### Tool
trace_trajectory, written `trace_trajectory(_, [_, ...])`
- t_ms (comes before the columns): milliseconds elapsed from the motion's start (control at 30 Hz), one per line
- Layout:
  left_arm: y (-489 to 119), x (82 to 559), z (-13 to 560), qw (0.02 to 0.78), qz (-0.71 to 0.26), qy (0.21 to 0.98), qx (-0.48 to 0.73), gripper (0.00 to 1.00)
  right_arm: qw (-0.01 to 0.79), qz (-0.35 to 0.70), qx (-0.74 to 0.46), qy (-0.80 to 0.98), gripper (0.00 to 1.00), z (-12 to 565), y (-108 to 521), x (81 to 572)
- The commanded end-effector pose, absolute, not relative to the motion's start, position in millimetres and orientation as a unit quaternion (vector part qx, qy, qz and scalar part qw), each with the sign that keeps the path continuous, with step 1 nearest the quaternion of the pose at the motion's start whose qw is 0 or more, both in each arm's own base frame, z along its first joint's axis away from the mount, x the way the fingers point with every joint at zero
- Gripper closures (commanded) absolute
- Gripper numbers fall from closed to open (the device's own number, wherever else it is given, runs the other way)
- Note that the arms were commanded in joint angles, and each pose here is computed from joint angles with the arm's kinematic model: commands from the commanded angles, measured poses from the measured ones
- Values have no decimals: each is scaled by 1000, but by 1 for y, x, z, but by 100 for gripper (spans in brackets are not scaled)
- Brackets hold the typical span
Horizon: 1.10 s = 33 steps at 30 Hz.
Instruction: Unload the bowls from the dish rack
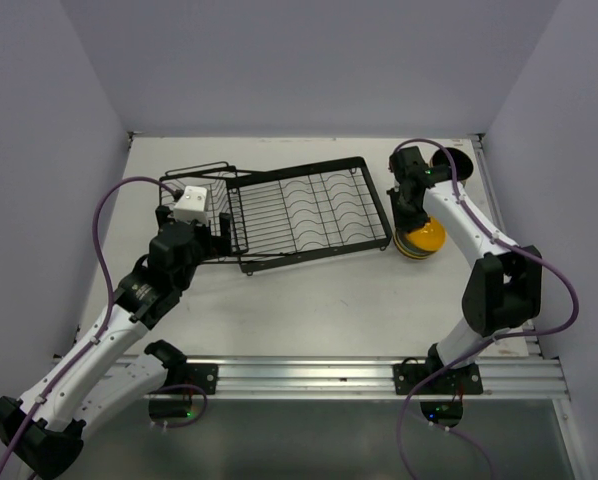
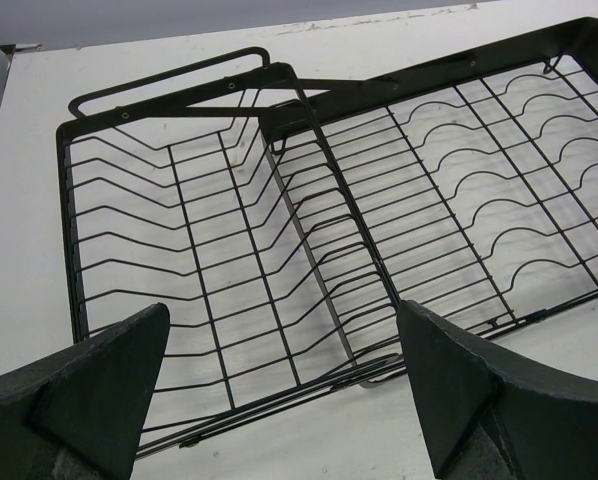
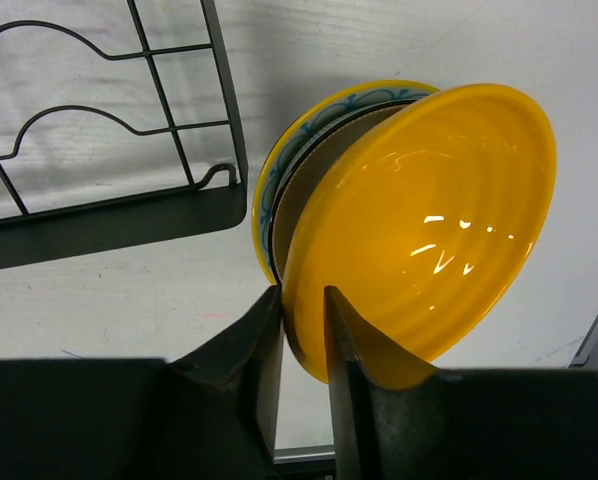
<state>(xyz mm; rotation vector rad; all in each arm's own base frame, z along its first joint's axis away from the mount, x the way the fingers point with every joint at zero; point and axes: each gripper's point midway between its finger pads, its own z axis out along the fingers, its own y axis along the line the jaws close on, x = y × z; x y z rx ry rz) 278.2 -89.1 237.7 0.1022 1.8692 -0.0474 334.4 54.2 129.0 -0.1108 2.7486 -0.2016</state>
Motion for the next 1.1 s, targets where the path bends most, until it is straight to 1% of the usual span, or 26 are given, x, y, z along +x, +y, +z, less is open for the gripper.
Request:
trace_trajectory(0, [-89, 279, 246, 604, -23, 796, 42, 0, 202, -79, -37, 975, 72, 130, 52, 340])
trace_trajectory(100, [-89, 279, 247, 604, -22, 795, 41, 0, 204, -74, -37, 975, 59, 131, 53, 340])
trace_trajectory(167, [-89, 279, 247, 605, -22, 795, 42, 0, 207, -72, -37, 975, 55, 134, 54, 340])
trace_trajectory(300, [-88, 278, 246, 605, -21, 795, 41, 0, 218, -60, -33, 974, 50, 143, 57, 339])
trace_trajectory(367, [-88, 278, 247, 605, -23, 795, 41, 0, 224, -55, -32, 973, 49, 150, 58, 338])
trace_trajectory(567, [-89, 279, 246, 603, -23, 796, 42, 0, 266, -20, -24, 963, 38, 170, 68, 340])
trace_trajectory(600, [-90, 279, 246, 604, -24, 796, 42, 0, 272, -16, -20, 962, 34, 172, 69, 340])
trace_trajectory(667, [-89, 279, 244, 602, -21, 797, 43, 0, 286, -10, -13, 958, 34, 172, 70, 340])
trace_trajectory(767, [-88, 279, 243, 601, -19, 798, 42, 0, 292, -3, -6, 956, 41, 169, 71, 338])
trace_trajectory(800, [-88, 279, 243, 601, -19, 798, 42, 0, 292, -1, -7, 956, 50, 168, 71, 337])
trace_trajectory(900, [-89, 279, 243, 601, -19, 798, 41, 0, 288, 2, -9, 958, 62, 163, 72, 335])
trace_trajectory(933, [-88, 279, 243, 601, -18, 798, 40, 0, 287, 3, -9, 958, 69, 162, 73, 334])
trace_trajectory(1067, [-88, 280, 242, 600, -17, 799, 40, 0, 284, 7, -10, 959, 80, 156, 75, 334])
